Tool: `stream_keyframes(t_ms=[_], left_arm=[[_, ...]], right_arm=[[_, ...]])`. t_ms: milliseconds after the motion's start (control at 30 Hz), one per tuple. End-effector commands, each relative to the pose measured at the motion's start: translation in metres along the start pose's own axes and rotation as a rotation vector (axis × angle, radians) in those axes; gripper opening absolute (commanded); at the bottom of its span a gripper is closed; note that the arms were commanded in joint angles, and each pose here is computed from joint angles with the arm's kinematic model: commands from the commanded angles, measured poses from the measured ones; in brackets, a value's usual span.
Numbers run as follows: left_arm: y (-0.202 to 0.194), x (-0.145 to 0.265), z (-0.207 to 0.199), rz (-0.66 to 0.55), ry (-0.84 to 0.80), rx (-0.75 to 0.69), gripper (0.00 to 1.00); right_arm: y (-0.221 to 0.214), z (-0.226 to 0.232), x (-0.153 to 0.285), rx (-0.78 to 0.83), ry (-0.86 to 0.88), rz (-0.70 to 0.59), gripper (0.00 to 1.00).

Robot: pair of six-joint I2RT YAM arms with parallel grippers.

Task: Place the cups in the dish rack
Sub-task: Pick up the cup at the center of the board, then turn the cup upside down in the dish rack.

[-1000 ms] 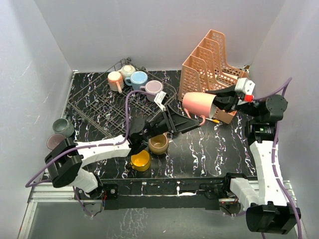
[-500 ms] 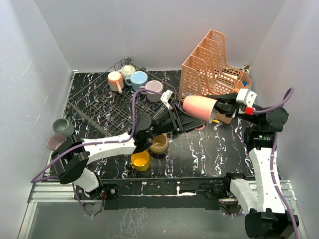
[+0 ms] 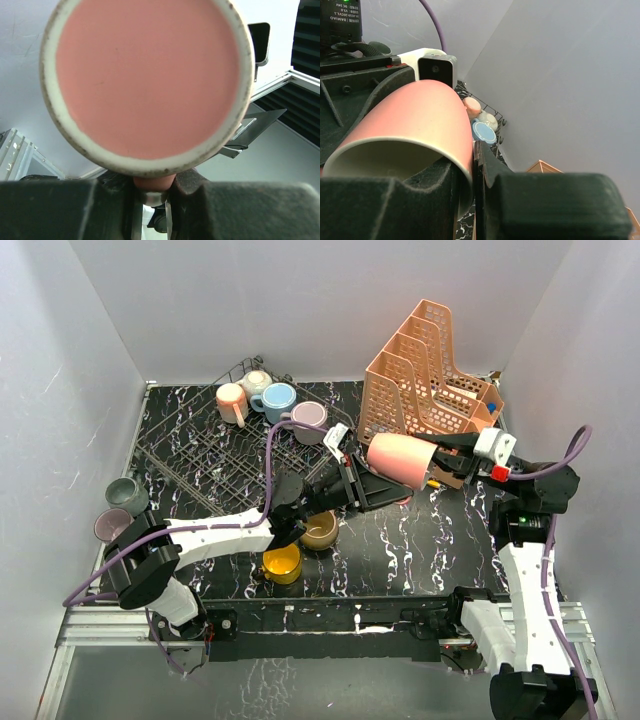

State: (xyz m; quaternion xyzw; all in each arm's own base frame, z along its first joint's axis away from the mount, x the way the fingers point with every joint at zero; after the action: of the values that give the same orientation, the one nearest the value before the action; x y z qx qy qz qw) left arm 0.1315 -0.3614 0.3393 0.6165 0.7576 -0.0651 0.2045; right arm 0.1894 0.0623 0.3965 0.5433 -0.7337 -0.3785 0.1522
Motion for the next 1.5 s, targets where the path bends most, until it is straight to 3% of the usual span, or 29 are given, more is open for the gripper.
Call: stream_keyframes(t_ms=[0, 233, 1067, 1467], left_arm=[[0.003, -0.001, -0.028, -0.038, -0.154, -0.085, 0.00], [0.003, 0.004, -0.034, -0.051, -0.145, -0.126, 0.00], [0.006, 0.039, -0.043, -0.150, -0.051, -0.230, 0.00], [0.013, 0.064, -0.044, -0.217, 0.112, -0.346, 0.00]], right_arm=[[0.008, 0.004, 0.001, 0.054, 0.005, -0.008, 0.16], [0.004, 0.010, 0.004, 0.067, 0.003, 0.016, 0.36], [0.014, 0.021, 0.011, 0.029, -0.014, 0.064, 0.56], [0.020, 0.028, 0.016, -0.121, -0.102, 0.117, 0.68]])
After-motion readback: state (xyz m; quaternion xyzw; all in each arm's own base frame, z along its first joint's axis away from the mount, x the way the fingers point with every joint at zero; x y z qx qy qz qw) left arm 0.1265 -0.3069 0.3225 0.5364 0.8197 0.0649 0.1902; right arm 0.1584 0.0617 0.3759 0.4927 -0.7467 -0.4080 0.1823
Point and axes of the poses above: each gripper's point midway between its finger pads, its own x axis back along the fingers, its own z axis along the line the jaws close on, y = z × x, the point moved 9 cm from there along x, back along the fingers, and after that the axes turned 9 degrees about x, right-handed, at the moved point
